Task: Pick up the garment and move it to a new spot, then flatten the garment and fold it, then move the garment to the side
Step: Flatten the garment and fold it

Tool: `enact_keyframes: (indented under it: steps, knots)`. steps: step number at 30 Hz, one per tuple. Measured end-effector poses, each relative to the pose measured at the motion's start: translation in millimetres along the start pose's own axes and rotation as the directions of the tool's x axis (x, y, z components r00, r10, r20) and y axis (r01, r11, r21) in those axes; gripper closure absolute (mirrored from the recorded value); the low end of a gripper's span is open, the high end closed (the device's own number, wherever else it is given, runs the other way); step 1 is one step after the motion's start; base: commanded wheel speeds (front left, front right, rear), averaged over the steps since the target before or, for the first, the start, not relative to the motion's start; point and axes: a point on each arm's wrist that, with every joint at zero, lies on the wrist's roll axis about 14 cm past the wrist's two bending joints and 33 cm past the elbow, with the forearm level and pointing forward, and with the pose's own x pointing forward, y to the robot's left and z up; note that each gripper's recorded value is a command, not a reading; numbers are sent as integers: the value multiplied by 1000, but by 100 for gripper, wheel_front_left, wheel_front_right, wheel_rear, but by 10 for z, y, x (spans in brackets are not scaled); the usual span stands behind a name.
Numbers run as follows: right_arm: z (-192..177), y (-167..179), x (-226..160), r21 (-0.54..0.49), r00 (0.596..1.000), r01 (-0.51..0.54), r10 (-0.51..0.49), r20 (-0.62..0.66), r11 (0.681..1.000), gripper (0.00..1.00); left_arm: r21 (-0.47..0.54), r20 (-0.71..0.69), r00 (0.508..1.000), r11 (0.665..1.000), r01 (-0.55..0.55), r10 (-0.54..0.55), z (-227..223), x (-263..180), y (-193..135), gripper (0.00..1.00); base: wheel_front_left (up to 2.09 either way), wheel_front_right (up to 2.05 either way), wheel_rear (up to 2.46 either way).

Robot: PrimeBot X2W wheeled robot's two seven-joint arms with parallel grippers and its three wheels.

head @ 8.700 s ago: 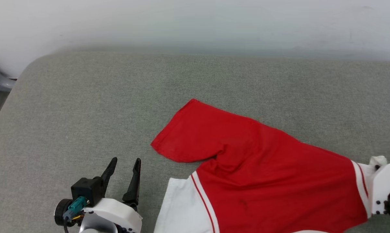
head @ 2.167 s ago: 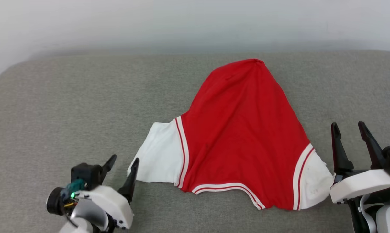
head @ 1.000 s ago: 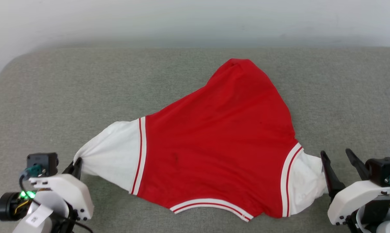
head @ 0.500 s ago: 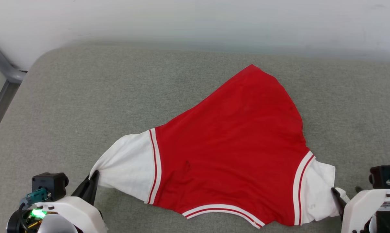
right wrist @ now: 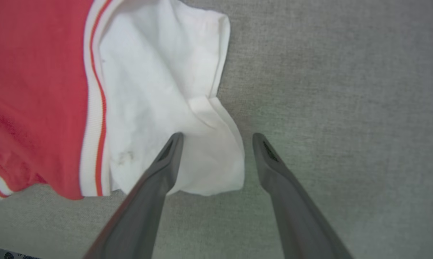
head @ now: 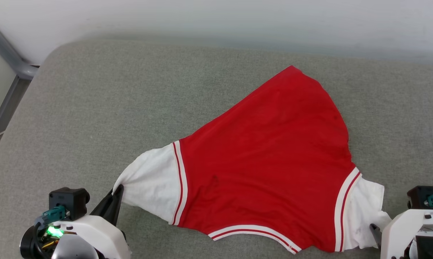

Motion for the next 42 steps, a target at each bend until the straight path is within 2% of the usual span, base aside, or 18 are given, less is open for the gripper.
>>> enact_keyframes:
  steps: [10, 11, 12, 13, 14, 17, 22, 28, 35, 42]
  knots:
    - [-268, 129, 225, -9, 991, -39, 38, -131, 999, 0, 2, -23, 1000, 1000, -13, 13, -43, 60, 31, 100, 0, 0, 0]
    - [-287, 141, 230, -10, 989, -45, 43, -138, 999, 9, 2, -25, 1000, 1000, -14, 14, -51, 58, 34, 100, 0, 0, 0]
    - [-305, 151, 231, -10, 988, -48, 46, -147, 999, 51, 3, -26, 1000, 1000, -15, 15, -54, 56, 39, 100, 0, 0, 0]
    - [-318, 160, 229, -12, 987, -51, 49, -152, 999, 51, 4, -27, 1000, 1000, -17, 17, -56, 54, 43, 100, 0, 0, 0]
    - [-331, 173, 225, -13, 987, -55, 52, -154, 998, 100, 6, -26, 1000, 1000, -18, 18, -56, 51, 46, 100, 0, 0, 0]
    - [-336, 196, 199, -13, 988, -62, 60, -141, 998, 100, 12, -26, 1000, 1000, -17, 17, -49, 39, 49, 100, 0, 0, 0]
    - [-130, 130, 94, -2, 998, -53, 53, -30, 999, 100, 22, 2, 1000, 1000, -10, 10, 28, -1, 41, 100, 0, 0, 0]
    - [455, -107, -232, -24, 982, -15, 19, 188, 1000, 100, 40, 90, 996, 999, 18, -22, 290, -98, -11, 100, 0, 0, 0]
    - [1161, -334, -823, -15, 910, 5, 1, 415, 1000, 100, 124, 247, 964, 990, 70, -99, 833, -224, -102, 100, 0, 0, 0]
    - [1819, -498, -1470, 2, 799, 14, -13, 601, 1000, 100, 177, 453, 874, 978, 108, -178, 1646, -404, -230, 100, 0, 0, 0]
